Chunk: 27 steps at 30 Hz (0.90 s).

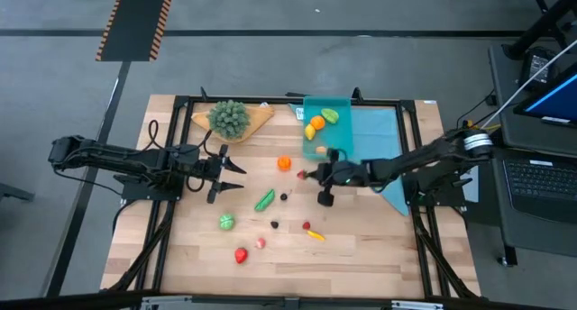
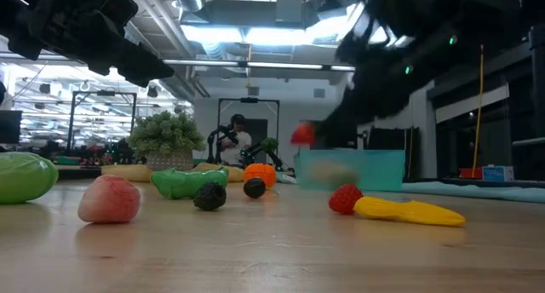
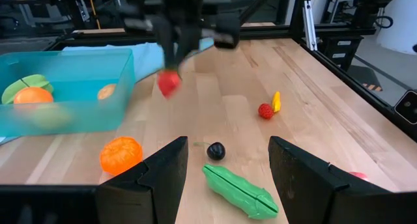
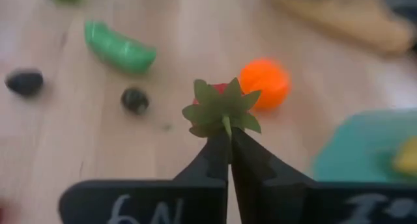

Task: Pick and placing Produce into tupperware
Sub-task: Put the top red strawberry into the blue bin

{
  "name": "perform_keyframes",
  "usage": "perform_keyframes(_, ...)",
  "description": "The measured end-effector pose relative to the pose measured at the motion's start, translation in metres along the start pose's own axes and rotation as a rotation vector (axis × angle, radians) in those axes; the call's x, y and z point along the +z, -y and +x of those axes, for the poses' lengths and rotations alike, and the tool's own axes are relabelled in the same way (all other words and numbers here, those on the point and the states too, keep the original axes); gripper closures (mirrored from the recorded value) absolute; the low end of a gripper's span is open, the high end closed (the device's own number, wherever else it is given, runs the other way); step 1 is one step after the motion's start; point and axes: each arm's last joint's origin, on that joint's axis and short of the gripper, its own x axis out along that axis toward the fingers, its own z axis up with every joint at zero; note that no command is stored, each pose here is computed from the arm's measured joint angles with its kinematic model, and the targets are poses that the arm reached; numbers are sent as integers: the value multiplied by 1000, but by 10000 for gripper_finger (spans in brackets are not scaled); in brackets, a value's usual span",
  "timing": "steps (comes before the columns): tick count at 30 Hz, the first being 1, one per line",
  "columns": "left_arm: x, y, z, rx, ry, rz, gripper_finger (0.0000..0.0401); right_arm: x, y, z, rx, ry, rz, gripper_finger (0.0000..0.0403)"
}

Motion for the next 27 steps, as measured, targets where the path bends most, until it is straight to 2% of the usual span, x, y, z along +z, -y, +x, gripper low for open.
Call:
perform_keyframes(3, 0, 0, 0, 0, 0, 0, 195, 6, 18, -22, -32, 65, 17, 396)
perform_keyframes(7, 0, 0, 0, 0, 0, 1, 195, -3, 40, -50, -40, 132, 68, 396)
perform_keyframes(10, 0, 0, 0, 1, 0, 3, 195, -16, 49, -65, -9, 204, 96, 396)
perform_keyframes(14, 0, 0, 0, 1, 1, 3, 195, -31, 53, -79, 94, 334, 71, 396)
perform_keyframes(17, 0, 0, 0, 1, 1, 3, 195, -40, 56, -86, 134, 398, 51, 396)
perform_keyframes(21, 0, 0, 0, 1, 2, 0, 195, -50, 62, -88, 114, 417, 73, 396)
perform_keyframes(27, 0, 0, 0, 1, 2, 0, 195, -50, 71, -87, 67, 419, 95, 396)
